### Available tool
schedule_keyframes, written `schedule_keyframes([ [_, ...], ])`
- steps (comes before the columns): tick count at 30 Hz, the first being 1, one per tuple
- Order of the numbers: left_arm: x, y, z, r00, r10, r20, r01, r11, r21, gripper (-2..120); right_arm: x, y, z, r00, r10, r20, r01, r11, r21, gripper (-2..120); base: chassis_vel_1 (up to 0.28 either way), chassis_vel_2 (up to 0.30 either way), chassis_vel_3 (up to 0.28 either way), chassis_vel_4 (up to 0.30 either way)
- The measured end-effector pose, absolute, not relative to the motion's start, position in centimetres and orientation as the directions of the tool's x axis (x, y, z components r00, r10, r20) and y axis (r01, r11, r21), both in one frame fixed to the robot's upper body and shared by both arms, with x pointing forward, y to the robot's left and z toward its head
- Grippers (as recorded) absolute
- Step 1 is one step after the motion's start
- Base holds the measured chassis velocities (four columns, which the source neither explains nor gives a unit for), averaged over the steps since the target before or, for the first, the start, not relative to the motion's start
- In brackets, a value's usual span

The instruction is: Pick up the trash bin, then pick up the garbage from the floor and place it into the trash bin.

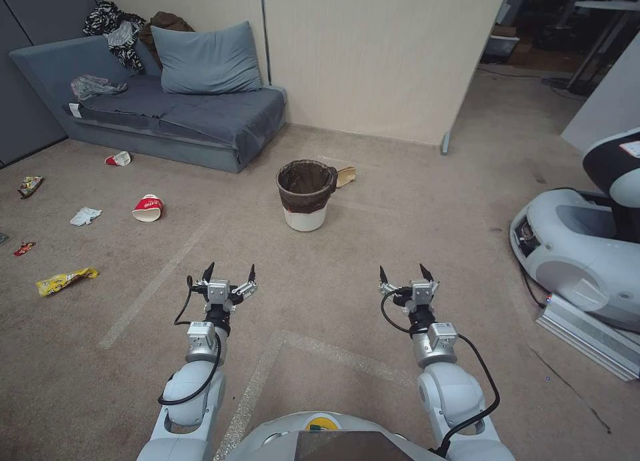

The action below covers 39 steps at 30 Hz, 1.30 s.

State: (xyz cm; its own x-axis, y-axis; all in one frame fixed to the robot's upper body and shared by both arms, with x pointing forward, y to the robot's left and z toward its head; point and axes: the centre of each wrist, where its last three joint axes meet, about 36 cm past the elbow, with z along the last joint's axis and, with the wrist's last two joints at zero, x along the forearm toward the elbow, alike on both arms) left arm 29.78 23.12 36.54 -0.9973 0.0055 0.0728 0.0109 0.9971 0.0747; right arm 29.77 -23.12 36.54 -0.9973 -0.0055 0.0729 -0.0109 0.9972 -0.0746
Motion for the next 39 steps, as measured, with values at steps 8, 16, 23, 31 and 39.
schedule_keyframes([
  [8,29.8,23.1,36.5,-0.997,0.005,0.073,0.011,0.997,0.075,100,29.8,-23.1,36.5,-0.997,-0.005,0.073,-0.011,0.997,-0.075,100,0.000,0.000,0.000,0.000],
  [16,29.8,23.1,36.5,-0.997,0.005,0.073,0.011,0.997,0.075,100,29.8,-23.1,36.5,-0.997,-0.005,0.073,-0.011,0.997,-0.075,100,0.000,0.000,0.000,0.000],
  [23,29.8,23.1,36.5,-0.997,0.005,0.073,0.011,0.997,0.075,100,29.8,-23.1,36.5,-0.997,-0.005,0.073,-0.011,0.997,-0.075,100,0.000,0.000,0.000,0.000],
  [31,30.0,24.0,35.7,-0.993,-0.100,0.062,-0.093,0.989,0.111,100,29.2,-23.7,35.3,-0.987,0.157,-0.020,0.158,0.984,-0.087,100,0.000,0.000,0.000,0.000],
  [39,30.6,26.1,34.0,-0.950,-0.312,0.010,-0.305,0.936,0.177,100,28.2,-24.5,34.2,-0.928,0.339,-0.152,0.353,0.933,-0.075,100,0.000,0.000,0.000,0.000],
])
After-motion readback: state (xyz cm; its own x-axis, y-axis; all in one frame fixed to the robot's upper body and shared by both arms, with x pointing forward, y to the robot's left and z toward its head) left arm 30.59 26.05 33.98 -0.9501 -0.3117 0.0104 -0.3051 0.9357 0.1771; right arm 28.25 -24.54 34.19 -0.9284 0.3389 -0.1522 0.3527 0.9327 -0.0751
